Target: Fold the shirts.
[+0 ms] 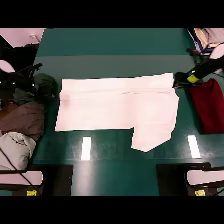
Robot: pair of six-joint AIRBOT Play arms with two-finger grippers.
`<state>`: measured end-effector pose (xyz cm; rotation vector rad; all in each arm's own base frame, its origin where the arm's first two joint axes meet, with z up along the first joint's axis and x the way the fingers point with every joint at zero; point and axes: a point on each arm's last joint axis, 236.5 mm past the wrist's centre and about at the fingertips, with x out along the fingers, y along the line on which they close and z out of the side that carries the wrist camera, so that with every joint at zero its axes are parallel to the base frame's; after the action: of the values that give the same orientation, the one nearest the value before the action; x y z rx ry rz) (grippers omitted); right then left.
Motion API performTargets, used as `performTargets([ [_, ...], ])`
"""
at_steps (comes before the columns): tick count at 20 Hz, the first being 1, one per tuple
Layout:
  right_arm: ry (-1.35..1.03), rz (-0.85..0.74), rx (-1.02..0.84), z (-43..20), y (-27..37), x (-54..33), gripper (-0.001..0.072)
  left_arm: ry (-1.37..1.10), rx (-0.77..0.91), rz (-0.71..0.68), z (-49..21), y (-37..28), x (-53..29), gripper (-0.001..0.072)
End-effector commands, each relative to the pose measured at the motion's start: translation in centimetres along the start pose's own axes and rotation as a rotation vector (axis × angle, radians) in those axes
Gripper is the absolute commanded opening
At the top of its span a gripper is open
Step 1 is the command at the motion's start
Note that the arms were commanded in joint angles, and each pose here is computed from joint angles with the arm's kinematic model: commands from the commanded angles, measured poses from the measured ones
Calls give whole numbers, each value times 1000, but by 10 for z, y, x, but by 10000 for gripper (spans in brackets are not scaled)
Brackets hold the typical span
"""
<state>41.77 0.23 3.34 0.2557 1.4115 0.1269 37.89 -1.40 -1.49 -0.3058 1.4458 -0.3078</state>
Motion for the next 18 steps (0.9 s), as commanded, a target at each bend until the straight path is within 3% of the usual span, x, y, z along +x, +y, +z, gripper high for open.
performTargets([
  [1,0,83,-12,-25,12,-46,309,50,-39,-12,-56,-5,1,502],
  [5,-36,100,-46,-36,21,-75,308,123,-106,-20,-109,1,40,502],
  [18,-21,102,-64,-51,25,-81,308,134,-171,-64,-129,-3,67,490],
])
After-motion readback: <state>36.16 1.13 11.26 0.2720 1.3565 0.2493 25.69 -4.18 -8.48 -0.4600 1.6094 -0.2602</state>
